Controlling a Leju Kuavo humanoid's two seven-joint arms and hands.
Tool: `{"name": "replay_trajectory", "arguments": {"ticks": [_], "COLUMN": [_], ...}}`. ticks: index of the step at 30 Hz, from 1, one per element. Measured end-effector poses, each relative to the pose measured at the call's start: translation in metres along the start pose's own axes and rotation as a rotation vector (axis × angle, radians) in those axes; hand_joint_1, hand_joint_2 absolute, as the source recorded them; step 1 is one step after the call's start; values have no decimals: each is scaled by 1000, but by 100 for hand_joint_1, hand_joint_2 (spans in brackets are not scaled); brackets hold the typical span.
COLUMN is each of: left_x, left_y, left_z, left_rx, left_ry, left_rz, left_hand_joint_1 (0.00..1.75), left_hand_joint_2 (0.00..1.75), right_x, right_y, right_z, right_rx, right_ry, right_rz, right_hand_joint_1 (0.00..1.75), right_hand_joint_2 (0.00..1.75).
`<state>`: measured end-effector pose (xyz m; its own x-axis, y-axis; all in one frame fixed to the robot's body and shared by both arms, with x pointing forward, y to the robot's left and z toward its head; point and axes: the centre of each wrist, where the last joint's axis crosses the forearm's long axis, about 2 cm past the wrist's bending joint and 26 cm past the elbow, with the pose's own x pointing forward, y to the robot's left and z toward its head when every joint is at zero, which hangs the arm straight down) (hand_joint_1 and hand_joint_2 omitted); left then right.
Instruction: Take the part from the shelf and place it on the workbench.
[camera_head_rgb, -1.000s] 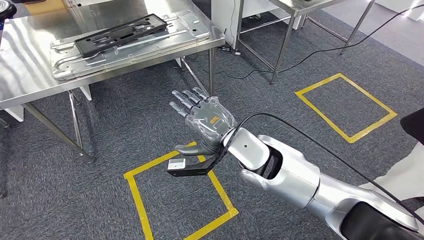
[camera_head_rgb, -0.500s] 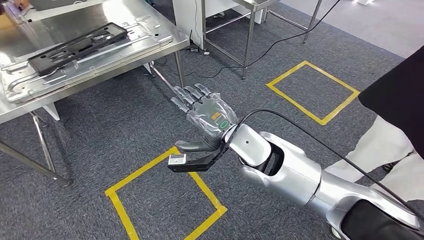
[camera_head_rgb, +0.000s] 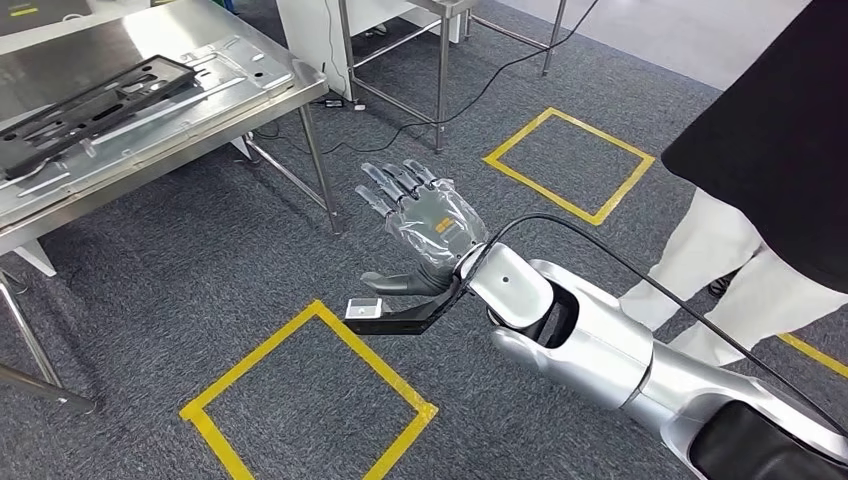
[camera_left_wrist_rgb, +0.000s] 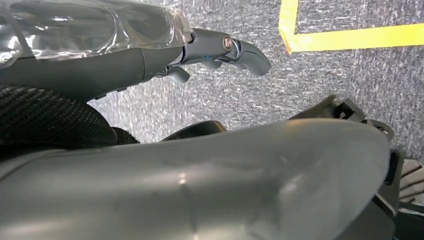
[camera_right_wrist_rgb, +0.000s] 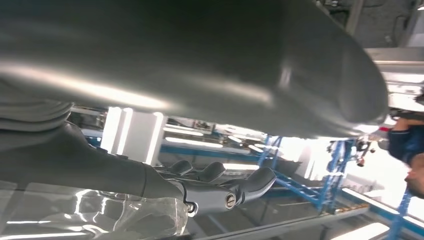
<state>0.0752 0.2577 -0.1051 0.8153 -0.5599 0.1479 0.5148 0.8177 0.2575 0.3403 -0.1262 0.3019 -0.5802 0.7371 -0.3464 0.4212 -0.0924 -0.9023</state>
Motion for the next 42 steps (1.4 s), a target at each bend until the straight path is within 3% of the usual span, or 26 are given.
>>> {"name": "replay_trajectory", "arguments": {"ticks": [42], "left_x": [0], "left_y": [3], "left_z": [-1], "left_rx": [7], "left_ry": [1], "left_rz": [8], "left_hand_joint_1": [0], "left_hand_joint_2": [0], "right_x": [-14], "right_y": [-11], "right_z": [2], "right_rx": [-27], "right_ry": [38], "right_rz": [-9], "right_hand_joint_1": [0], "right_hand_joint_2": [0]}}
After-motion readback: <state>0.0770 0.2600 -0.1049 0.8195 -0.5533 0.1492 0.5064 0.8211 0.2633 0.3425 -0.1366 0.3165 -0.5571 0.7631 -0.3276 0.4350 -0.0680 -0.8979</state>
